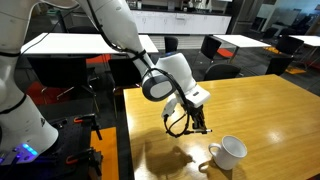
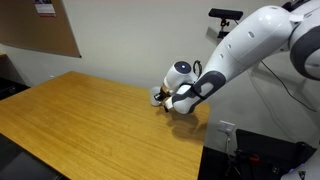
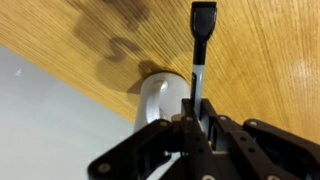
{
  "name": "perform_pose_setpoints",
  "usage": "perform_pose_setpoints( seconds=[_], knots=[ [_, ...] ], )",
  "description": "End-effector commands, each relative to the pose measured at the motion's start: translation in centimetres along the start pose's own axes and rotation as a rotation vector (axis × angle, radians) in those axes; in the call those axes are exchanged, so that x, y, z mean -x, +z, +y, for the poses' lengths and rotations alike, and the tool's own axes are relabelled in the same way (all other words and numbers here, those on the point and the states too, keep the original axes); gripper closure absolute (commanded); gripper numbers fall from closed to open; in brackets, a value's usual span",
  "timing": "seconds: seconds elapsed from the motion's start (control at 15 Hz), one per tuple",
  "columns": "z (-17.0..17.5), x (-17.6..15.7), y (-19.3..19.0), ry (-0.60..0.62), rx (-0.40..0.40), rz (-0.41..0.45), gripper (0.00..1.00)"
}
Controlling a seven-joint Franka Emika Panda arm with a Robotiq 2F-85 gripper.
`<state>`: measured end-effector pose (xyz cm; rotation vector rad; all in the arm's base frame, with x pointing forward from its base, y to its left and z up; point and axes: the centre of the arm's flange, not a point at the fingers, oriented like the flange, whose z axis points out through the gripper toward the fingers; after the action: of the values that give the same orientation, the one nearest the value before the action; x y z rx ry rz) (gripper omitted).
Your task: Put the sharpie in the mug
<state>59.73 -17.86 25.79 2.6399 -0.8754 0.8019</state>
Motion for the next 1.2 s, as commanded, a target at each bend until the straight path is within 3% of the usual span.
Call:
perform_pose_setpoints(
  seconds=[0.0,1.13],
  knots=[
    [-1.1,-0.4,0.1,0.042,0.040,0.071,0.97],
    [-1.2,-2.6,0.4,0.218,0.173,0.282,0.97]
  ],
)
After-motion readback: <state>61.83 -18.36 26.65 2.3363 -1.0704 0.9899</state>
